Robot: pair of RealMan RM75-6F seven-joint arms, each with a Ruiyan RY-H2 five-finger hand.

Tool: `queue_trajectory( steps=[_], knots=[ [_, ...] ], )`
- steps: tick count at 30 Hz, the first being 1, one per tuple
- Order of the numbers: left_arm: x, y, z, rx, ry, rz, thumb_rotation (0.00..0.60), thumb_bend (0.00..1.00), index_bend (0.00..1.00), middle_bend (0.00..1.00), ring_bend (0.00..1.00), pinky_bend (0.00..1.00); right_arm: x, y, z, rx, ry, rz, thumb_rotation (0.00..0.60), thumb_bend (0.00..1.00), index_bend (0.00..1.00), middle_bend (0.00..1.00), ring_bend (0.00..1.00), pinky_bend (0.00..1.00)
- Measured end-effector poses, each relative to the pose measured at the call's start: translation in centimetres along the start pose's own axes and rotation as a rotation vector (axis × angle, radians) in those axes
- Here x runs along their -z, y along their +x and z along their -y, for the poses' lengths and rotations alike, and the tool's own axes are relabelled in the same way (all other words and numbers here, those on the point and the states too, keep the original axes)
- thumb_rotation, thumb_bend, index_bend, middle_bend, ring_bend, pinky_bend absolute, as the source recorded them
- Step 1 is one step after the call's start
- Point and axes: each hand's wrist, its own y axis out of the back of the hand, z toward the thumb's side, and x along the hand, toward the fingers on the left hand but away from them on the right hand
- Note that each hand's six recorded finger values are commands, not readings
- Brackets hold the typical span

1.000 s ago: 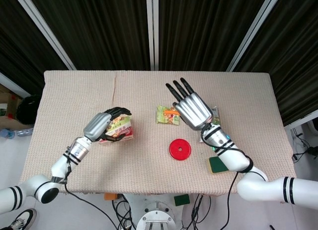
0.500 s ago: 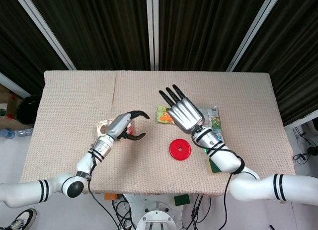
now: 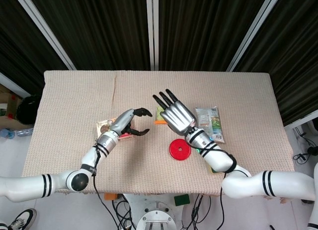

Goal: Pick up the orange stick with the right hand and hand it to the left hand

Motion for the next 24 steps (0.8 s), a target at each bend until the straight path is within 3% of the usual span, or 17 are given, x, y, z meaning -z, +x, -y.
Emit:
queue_trajectory(
  steps=[6,24],
  knots=[
    [-0.3,0.1,0.1,-0.02,-0.026,0.014,0.6,0.29,0.43,0.35,0.3,0.24,-0.5,-0.5,0.3,0.009,-0.002,-0.005,0.6,0.35,0.68,0.0,0.0,0.0],
    [0.3,0.4,0.9,0.01,-0.029,-0.028,0.6,0.29,0.45,0.35,0.3,0.24,-1.2,-1.2,0.8,0.001,-0.016,-0.009,0.6,0.35,0.69,0.0,0.0,0.0]
  ],
)
